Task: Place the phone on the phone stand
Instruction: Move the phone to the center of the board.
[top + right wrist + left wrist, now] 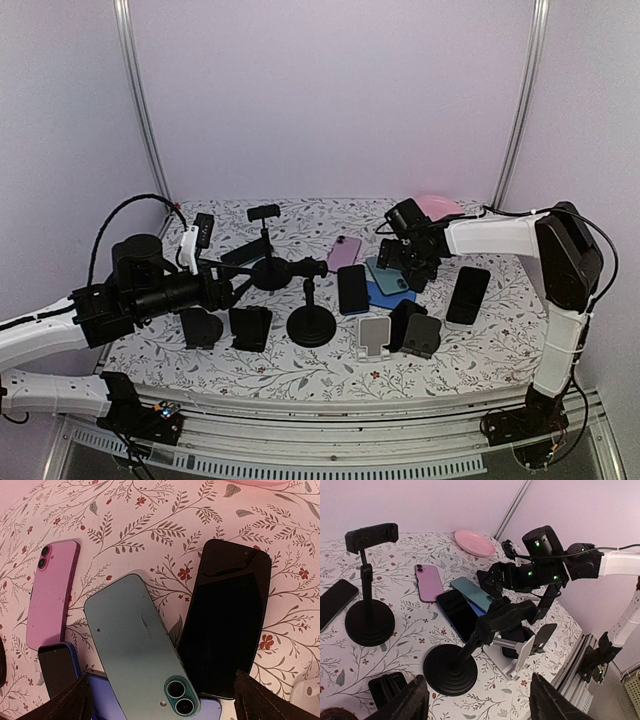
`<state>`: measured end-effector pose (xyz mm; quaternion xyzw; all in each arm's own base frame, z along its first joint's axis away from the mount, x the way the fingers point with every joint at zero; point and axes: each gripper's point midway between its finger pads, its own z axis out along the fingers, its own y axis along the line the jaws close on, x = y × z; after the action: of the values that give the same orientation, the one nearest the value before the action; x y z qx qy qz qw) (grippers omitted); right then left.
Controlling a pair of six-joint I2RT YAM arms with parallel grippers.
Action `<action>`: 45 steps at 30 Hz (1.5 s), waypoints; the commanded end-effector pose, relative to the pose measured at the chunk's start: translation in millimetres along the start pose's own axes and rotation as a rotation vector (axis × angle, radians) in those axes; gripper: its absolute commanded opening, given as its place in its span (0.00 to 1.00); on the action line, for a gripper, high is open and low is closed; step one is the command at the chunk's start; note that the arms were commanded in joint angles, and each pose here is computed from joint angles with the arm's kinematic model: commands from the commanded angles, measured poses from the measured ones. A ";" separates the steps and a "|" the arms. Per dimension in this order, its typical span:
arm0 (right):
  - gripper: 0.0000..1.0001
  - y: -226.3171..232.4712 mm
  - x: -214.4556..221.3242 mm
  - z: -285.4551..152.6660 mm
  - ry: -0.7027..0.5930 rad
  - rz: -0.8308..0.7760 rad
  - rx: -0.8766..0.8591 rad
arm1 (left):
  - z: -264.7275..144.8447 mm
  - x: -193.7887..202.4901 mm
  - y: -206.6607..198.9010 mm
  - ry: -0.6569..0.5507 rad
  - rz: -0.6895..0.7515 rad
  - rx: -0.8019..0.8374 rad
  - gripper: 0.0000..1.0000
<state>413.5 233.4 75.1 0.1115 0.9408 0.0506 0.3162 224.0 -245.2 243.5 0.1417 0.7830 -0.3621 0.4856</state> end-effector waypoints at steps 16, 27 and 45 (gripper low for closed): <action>0.99 -49.0 -24.1 52.4 0.051 0.103 0.121 | 3.1 -1.7 6.0 -0.005 -0.016 0.007 0.69; 1.00 -67.6 -34.3 80.7 0.070 0.058 0.205 | 1.3 -5.8 5.8 -0.009 -0.024 0.001 0.69; 0.84 -45.0 -15.7 97.0 0.125 -0.019 0.139 | 6.1 -6.5 3.8 0.005 -0.051 0.005 0.67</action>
<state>480.5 170.9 15.3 0.1461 0.9533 -0.0249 0.2633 228.4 -245.4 236.4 0.1309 0.7906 -0.3694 0.4706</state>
